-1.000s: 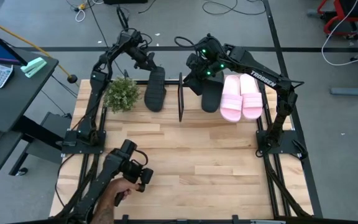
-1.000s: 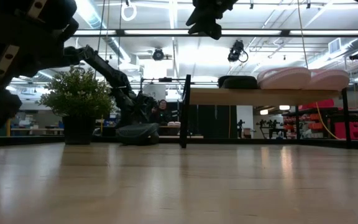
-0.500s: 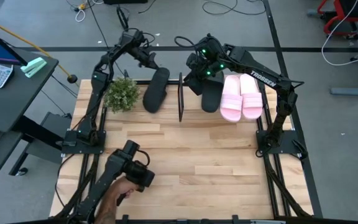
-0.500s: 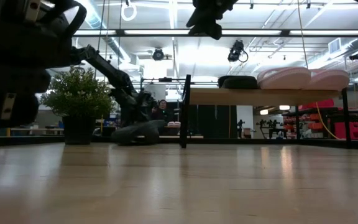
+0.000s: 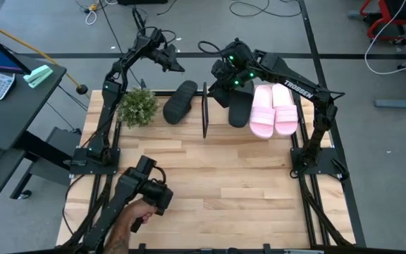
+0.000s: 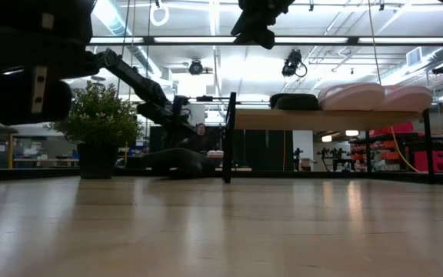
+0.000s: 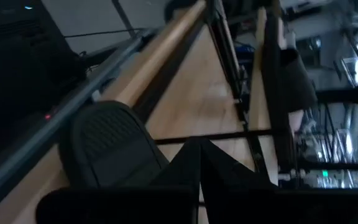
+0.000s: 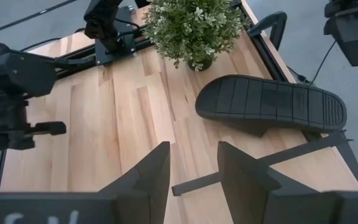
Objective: Pick and place slides into the shelf
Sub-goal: Put the black slipper on the shelf
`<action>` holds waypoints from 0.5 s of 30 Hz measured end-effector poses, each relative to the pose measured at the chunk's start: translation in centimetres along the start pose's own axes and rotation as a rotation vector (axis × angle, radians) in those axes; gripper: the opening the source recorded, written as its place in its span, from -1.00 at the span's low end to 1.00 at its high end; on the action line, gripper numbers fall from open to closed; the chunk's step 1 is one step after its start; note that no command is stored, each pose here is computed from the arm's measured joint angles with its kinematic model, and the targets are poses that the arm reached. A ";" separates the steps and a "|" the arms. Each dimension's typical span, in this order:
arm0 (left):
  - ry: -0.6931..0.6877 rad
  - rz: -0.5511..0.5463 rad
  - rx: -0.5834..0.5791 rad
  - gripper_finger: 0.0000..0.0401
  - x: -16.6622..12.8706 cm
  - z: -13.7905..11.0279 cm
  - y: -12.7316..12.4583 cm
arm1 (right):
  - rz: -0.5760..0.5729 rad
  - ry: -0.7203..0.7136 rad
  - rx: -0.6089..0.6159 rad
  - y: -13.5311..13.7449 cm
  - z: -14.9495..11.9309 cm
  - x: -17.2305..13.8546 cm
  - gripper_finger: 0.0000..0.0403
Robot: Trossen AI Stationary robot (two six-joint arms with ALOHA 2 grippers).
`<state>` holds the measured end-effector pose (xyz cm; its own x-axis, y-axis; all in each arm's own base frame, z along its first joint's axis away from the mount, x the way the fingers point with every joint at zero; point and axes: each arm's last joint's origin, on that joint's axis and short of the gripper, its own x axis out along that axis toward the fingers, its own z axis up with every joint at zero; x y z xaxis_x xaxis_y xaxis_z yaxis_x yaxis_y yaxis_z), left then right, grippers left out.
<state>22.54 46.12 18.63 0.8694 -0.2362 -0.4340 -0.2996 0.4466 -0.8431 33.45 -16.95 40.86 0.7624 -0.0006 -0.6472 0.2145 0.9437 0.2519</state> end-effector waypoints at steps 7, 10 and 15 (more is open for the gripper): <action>-0.041 0.240 -0.042 -0.73 -0.5 0.5 0.9 | 0.001 0.001 0.004 0.0 0.0 0.0 -0.31; -0.051 0.292 -0.083 -0.56 -0.1 0.6 1.3 | 0.002 0.000 0.007 0.0 0.0 0.0 -0.31; -0.043 0.259 -0.146 -0.24 1.4 0.4 2.6 | 0.003 0.001 0.021 0.0 0.0 0.0 -0.31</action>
<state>23.12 47.32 16.03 0.7717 -0.0923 -0.6292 -0.5639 0.3580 -0.7442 33.48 -16.92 40.86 0.7627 0.0026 -0.6467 0.2251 0.9364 0.2693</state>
